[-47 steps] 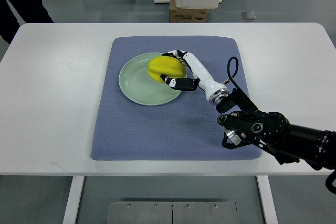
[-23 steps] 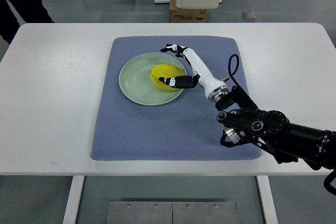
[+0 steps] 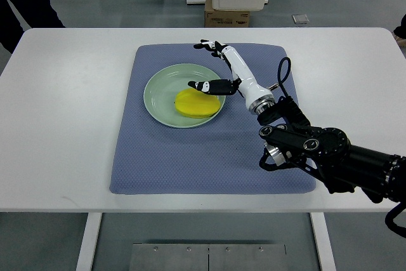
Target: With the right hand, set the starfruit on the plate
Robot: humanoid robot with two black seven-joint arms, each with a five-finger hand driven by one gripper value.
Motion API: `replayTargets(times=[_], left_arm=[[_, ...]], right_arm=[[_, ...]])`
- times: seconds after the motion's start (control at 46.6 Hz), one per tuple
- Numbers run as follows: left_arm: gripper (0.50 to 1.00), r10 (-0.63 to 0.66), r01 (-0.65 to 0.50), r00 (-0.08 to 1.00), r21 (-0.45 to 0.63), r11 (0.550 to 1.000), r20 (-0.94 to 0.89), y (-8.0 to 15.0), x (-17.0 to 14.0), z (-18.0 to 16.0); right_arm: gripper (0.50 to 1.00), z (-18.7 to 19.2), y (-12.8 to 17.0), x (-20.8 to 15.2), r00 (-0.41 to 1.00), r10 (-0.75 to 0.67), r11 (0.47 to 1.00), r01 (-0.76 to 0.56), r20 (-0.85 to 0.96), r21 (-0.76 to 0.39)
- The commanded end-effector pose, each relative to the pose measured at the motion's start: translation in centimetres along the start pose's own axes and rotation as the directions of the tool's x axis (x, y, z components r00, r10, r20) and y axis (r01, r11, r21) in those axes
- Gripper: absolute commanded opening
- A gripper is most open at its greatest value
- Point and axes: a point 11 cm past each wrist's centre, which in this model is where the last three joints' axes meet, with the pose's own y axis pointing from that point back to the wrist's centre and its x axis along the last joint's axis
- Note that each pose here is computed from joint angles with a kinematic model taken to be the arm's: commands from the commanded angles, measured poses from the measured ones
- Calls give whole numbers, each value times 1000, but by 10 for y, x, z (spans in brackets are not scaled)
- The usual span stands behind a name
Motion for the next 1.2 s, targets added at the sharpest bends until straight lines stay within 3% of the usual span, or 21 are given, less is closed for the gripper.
replayTargets(times=[0.0,0.579,0.815,1.18], left_arm=[[1000,0,0,1000,0,1000,0,0,0,0],[1000,0,0,1000,0,1000,0,0,0,0],[1000,0,0,1000,0,1000,0,0,0,0],[1000,0,0,1000,0,1000,0,0,0,0]], right_arm=[[981,-1,-1,2,1000,11,1000,-11,8,0],[1000,1,-3,13,996,70,998,-70,54,-12],[1000,17,-3,54,986,165,985,-165,-4,-43],[1000,33,7,70,978,207,976,-208,-28,-70]])
